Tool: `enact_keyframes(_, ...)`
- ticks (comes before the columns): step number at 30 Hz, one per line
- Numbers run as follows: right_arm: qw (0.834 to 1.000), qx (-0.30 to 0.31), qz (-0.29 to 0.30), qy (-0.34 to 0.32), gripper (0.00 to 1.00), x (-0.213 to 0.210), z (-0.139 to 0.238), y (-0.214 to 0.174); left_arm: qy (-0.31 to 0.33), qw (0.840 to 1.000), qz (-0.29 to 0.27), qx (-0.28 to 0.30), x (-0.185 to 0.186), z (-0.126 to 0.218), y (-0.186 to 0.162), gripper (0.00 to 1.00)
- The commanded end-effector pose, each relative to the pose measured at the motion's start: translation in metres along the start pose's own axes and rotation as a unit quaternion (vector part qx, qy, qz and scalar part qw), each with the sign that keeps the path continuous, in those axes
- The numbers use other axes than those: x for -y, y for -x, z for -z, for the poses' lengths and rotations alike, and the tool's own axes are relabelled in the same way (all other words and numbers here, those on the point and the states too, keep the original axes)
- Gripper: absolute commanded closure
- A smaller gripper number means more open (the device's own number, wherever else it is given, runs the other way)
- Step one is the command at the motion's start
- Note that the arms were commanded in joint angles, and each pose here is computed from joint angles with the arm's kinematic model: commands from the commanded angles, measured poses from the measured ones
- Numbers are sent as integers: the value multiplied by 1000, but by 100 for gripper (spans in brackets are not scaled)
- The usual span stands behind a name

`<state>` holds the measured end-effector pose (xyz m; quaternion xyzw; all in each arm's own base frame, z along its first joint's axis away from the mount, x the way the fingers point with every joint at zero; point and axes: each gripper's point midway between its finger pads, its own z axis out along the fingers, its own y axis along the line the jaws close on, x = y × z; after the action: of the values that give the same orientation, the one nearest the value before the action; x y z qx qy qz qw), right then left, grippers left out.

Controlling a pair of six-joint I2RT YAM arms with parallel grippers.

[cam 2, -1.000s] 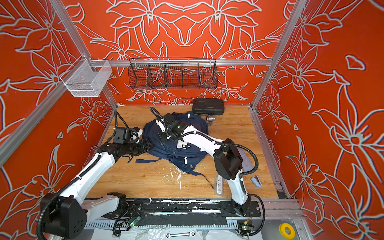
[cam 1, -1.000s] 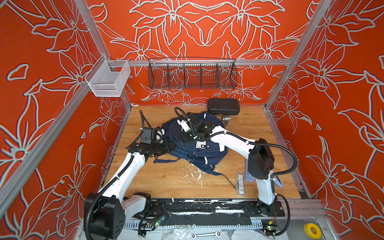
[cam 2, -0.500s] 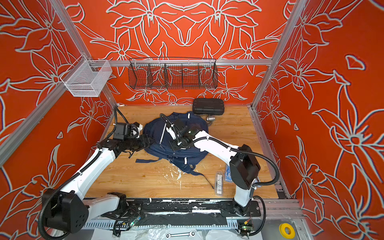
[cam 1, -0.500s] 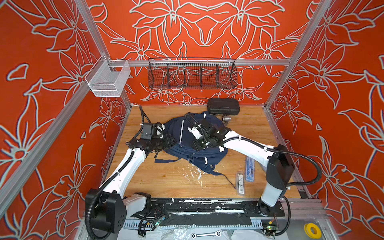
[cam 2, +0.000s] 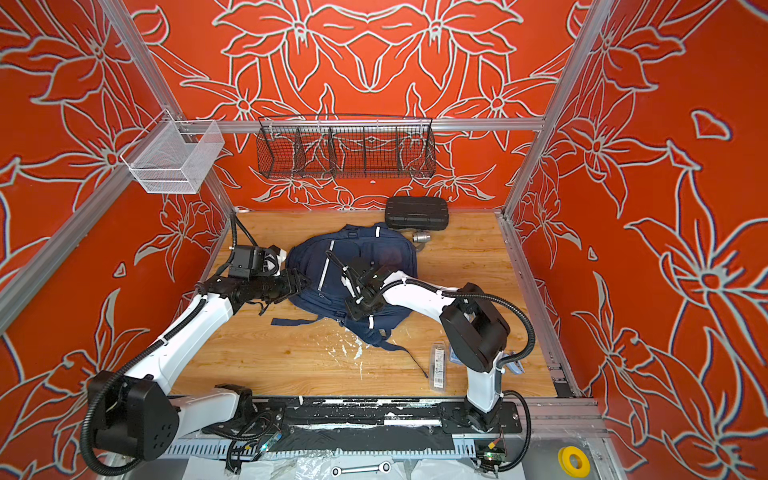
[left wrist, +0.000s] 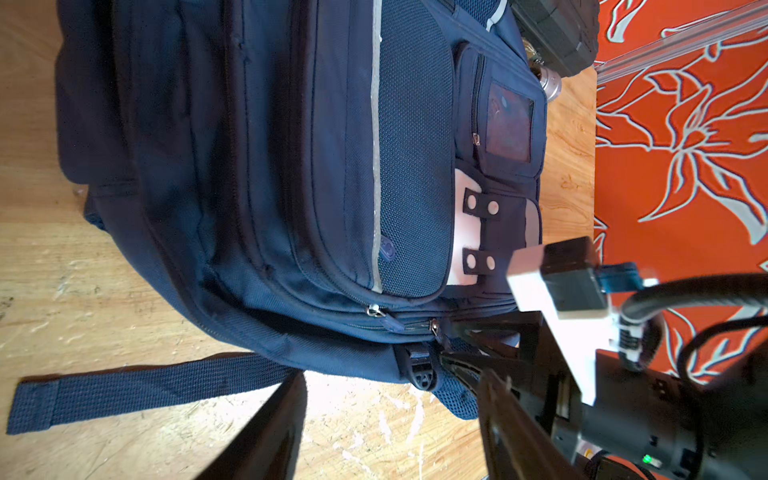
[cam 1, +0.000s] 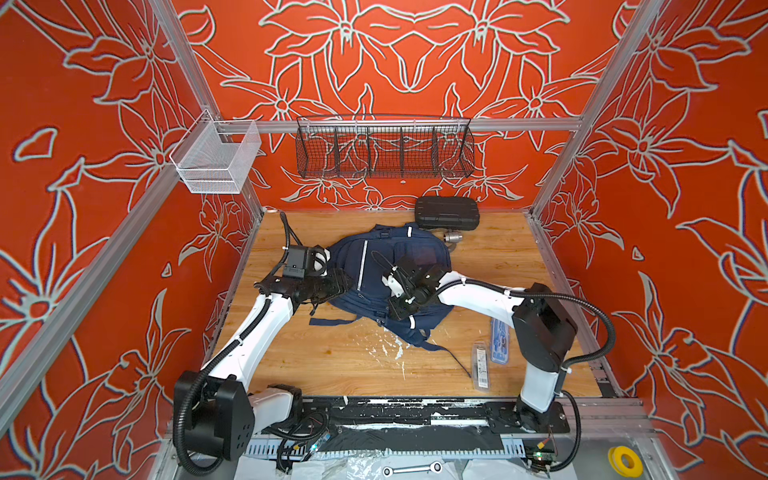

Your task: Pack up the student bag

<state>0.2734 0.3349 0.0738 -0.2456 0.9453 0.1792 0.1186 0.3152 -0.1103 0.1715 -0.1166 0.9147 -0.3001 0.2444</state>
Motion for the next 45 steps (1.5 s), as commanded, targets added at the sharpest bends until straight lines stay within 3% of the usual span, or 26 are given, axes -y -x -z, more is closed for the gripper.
enact_keyframes(1,1000,-11,-12,-6,60,6,-13,-8,-4,1000,1,-1,2,-2,0,34)
enact_keyframes(5,1000,-19,-7,-22,60,11,-25,-11,-4,1000,4,-6,3,-5,1,34)
enact_keyframes(11,999,-21,1,-28,75,14,-33,-15,-3,1000,5,-9,4,-8,3,34)
enact_keyframes(15,999,-8,23,-48,87,15,-21,-7,-1,1000,5,-14,5,-10,3,34)
enact_keyframes(23,994,13,79,-77,97,8,16,13,-5,1000,8,-21,11,-14,3,34)
enact_keyframes(32,984,-25,160,-70,94,-5,32,23,-3,999,-9,-31,7,-20,-6,34)
enact_keyframes(36,981,-54,175,-58,80,-4,28,18,-1,999,-31,-38,6,-20,-12,34)
enact_keyframes(41,987,5,155,-44,62,-2,50,39,-1,994,-87,-64,15,-25,-23,36)
enact_keyframes(45,992,51,111,-31,59,11,75,51,5,982,-158,-106,28,-34,-33,37)
